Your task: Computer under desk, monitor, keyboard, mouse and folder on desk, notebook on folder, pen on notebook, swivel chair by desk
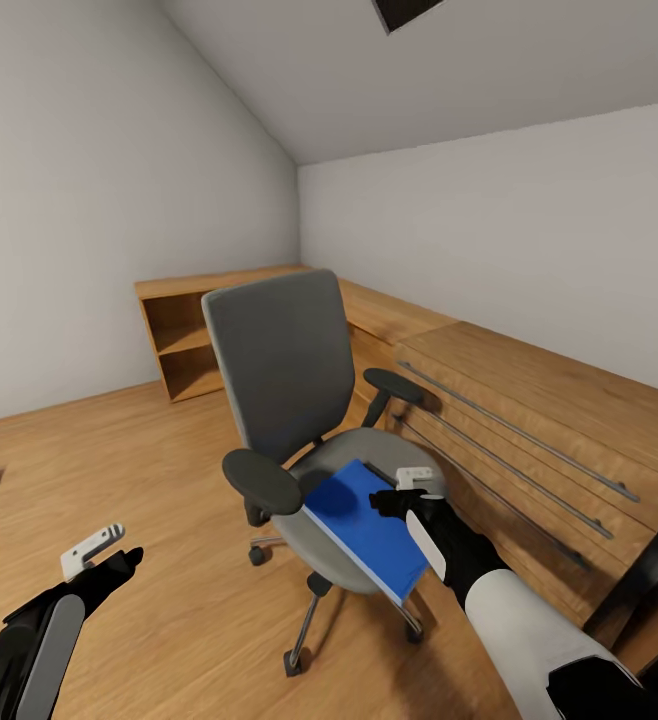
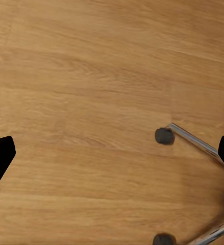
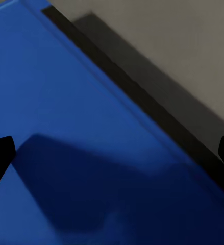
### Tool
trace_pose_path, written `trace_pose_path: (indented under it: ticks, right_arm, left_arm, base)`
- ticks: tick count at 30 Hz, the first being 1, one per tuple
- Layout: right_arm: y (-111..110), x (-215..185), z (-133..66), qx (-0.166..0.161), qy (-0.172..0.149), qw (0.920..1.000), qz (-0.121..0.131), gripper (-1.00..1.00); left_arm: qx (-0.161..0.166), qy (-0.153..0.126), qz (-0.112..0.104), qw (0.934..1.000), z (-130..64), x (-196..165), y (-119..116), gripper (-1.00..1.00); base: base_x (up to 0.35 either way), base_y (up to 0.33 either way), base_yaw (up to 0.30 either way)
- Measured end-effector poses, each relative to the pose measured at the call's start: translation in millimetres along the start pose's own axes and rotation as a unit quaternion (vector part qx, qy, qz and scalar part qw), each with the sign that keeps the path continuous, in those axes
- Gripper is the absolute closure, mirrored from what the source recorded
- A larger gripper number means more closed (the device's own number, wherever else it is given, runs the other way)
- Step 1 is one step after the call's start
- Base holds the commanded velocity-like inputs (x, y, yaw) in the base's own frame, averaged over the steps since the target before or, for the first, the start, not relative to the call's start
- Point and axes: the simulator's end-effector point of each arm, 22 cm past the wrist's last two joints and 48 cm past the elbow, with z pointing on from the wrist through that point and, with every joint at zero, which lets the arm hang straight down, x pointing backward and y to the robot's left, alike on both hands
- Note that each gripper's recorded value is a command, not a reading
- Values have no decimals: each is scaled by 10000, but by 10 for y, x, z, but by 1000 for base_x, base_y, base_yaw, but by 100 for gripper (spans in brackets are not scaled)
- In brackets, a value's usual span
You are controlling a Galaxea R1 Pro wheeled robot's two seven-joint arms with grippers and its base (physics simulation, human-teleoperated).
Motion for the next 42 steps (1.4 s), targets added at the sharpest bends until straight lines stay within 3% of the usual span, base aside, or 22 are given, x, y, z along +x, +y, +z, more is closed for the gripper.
trace_pose_path:
  ticks: [37,42]
  right_arm:
    - [8,-11,-2,-14,-13,10000,19,-100]
    - [-11,9,-31,12,114,9999,20,-100]
  left_arm:
    - [2,11,-13,10000,3,7,3,-100]
    - [0,9,-14,10000,-55,-79,-35,-100]
  base:
    - [-43,-25,0]
    - [0,0,0]
